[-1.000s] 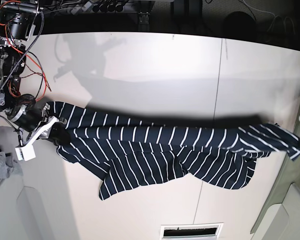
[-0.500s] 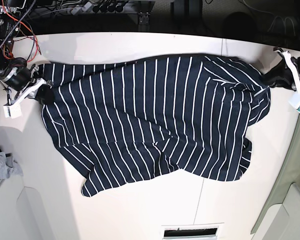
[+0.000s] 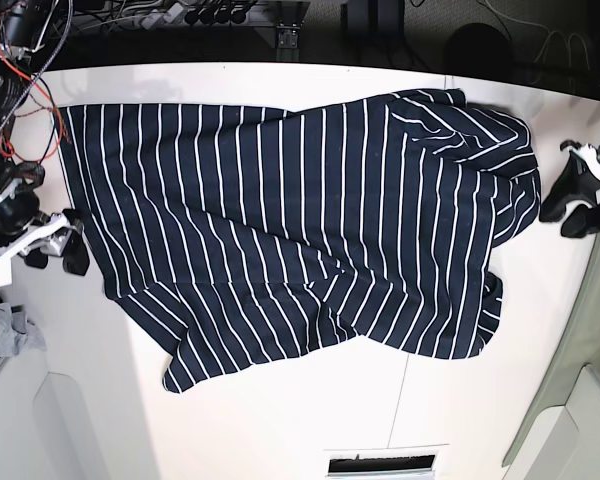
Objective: Layout the t-shirt on the table in an organized manner, then fold the t-shirt properly
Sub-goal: 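Regrasp the shirt edges with both grippers and pull them apart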
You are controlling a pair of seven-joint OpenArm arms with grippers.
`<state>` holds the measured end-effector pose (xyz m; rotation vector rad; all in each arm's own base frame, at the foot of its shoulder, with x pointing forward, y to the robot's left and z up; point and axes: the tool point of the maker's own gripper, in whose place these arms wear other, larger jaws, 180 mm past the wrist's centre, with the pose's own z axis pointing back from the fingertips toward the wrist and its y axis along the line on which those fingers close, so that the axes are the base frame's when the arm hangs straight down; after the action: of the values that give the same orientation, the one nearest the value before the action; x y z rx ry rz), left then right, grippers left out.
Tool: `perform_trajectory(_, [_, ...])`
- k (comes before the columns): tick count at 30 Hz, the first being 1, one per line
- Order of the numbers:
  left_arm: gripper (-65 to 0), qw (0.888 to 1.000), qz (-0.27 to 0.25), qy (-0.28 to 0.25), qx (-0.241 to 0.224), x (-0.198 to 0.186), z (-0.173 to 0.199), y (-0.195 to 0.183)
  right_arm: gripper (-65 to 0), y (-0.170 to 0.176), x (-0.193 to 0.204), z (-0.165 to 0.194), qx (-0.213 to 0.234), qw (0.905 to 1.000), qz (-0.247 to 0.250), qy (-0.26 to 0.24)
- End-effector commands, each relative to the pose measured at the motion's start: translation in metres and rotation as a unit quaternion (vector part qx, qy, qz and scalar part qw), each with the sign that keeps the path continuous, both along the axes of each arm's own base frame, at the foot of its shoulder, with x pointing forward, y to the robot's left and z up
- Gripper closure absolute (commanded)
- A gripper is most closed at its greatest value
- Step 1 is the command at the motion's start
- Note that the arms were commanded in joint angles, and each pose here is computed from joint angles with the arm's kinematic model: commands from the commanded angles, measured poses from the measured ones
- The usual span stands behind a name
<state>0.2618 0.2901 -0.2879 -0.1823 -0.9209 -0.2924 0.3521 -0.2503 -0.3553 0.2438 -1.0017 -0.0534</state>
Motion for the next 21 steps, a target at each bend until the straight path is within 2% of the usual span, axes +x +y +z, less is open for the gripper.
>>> perform_trajectory(1, [-31.8, 1.0, 0.013, -0.017, 0.013, 0.01, 0.007, 0.011, -44.7, -0.004, 0.014, 0.016, -0.008, 0.9996, -0.002, -0.026])
perform_trajectory(3, [-31.8, 0.998, 0.048, -0.017, 0.022, 0.025, -0.001, 0.028, -44.7, -0.005, 0.029, 0.016, -0.01, 0.9996, -0.011, -0.024])
perform_trajectory(5, [-31.8, 0.997, 0.072, -0.011, 0.008, 0.041, -0.013, 0.04, -44.7, -0.009, 0.046, 0.008, 0.002, 0.9993, -0.032, -0.018])
perform_trajectory(12, [-31.8, 0.992, 0.106, 0.013, -0.062, 0.107, -0.065, 0.034, -44.7, 0.0, 0.089, -0.043, 0.043, 0.9974, -0.057, 0.012])
perform_trajectory(16, [-31.8, 0.982, 0.139, 0.041, -0.119, 0.145, -0.097, 0.017, -44.5, 0.029, 0.09, -0.08, 0.04, 0.9969, -0.032, 0.059])
perform_trajectory(20, [-31.8, 0.974, 0.158, 0.059, -0.149, 0.17, -0.119, -0.006, -44.5, 0.073, 0.08, -0.105, 0.047, 0.994, 0.01, 0.098])
perform_trajectory(21, [-31.7, 0.974, 0.157, 0.064, -0.152, 0.174, -0.123, -0.013, -42.8, 0.082, 0.077, -0.109, 0.047, 0.9934, 0.019, 0.103])
